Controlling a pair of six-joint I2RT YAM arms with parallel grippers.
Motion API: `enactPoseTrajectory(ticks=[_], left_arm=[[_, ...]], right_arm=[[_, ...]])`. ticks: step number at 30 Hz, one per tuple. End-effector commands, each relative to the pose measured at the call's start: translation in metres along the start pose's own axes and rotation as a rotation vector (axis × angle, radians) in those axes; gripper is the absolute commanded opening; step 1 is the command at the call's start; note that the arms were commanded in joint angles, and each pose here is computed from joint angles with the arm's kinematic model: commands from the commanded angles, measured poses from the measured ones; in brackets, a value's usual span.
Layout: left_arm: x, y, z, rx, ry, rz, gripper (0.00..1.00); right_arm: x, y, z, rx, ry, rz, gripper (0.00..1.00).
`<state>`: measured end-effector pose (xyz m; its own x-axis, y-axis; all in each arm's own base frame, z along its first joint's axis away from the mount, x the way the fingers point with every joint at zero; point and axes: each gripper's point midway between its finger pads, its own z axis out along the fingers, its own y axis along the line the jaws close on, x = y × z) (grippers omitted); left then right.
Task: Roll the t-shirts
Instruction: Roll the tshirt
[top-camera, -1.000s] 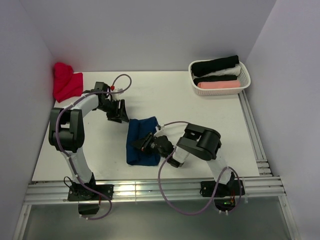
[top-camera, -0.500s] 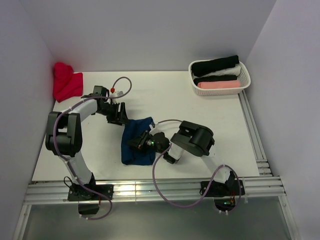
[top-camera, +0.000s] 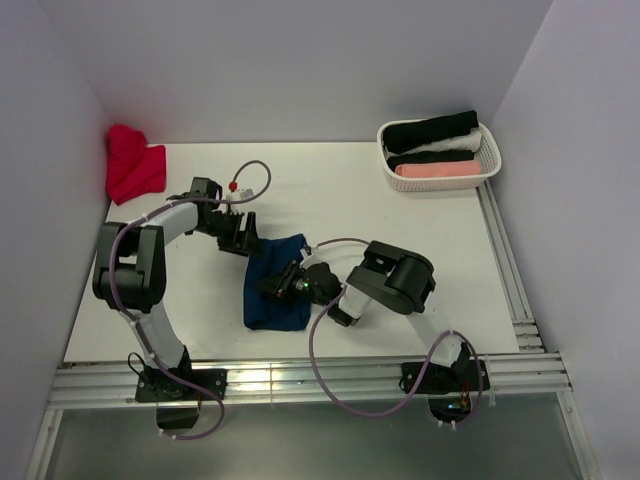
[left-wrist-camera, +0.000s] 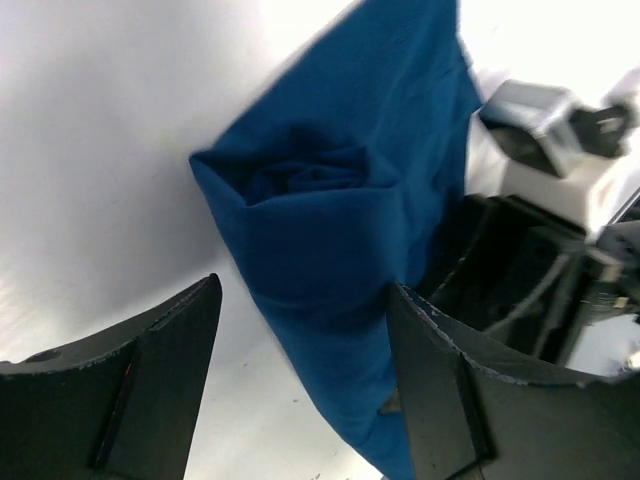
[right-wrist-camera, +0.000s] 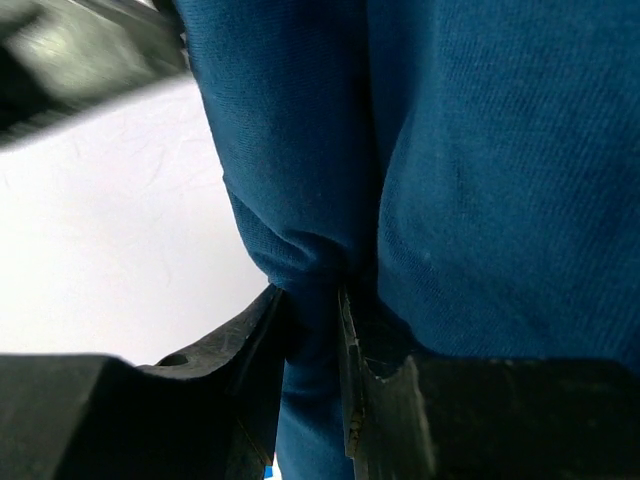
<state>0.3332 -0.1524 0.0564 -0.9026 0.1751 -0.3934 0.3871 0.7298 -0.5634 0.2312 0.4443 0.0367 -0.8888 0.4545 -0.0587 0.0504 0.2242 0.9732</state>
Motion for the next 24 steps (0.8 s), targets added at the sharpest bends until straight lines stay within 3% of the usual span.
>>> enactPoseTrajectory(ticks=[1, 5, 8, 12, 14, 15, 19, 24], left_arm=[[0.008, 0.001, 0.012, 0.008, 0.027, 0.035, 0.72], [0.006, 0.008, 0.02, -0.019, 0.037, 0.015, 0.69], [0.003, 0.01, 0.022, -0.049, 0.037, -0.009, 0.59], [-0.007, 0.013, 0.016, -0.162, 0.012, -0.037, 0.35], [-0.009, 0.013, 0.013, -0.208, 0.014, -0.026, 0.28], [-0.013, 0.008, 0.012, -0.223, 0.008, -0.01, 0.23], [-0.014, 0.006, 0.01, -0.301, 0.02, 0.019, 0.2], [-0.009, 0.003, 0.015, -0.331, 0.047, 0.033, 0.2]], right_arm=[[-0.004, -0.046, -0.012, 0.193, -0.018, -0.03, 0.21], [-0.007, -0.056, -0.018, 0.283, -0.036, -0.07, 0.22], [-0.011, -0.06, -0.026, 0.358, -0.067, -0.111, 0.24], [-0.026, -0.051, -0.033, 0.485, -0.156, -0.206, 0.28], [-0.022, -0.063, -0.046, 0.624, -0.155, -0.289, 0.34], [-0.025, -0.047, -0.039, 0.625, -0.175, -0.314, 0.36], [-0.028, -0.039, -0.054, 0.792, -0.227, -0.449, 0.46], [-0.028, 0.0, -0.049, 0.851, -0.288, -0.553, 0.5]])
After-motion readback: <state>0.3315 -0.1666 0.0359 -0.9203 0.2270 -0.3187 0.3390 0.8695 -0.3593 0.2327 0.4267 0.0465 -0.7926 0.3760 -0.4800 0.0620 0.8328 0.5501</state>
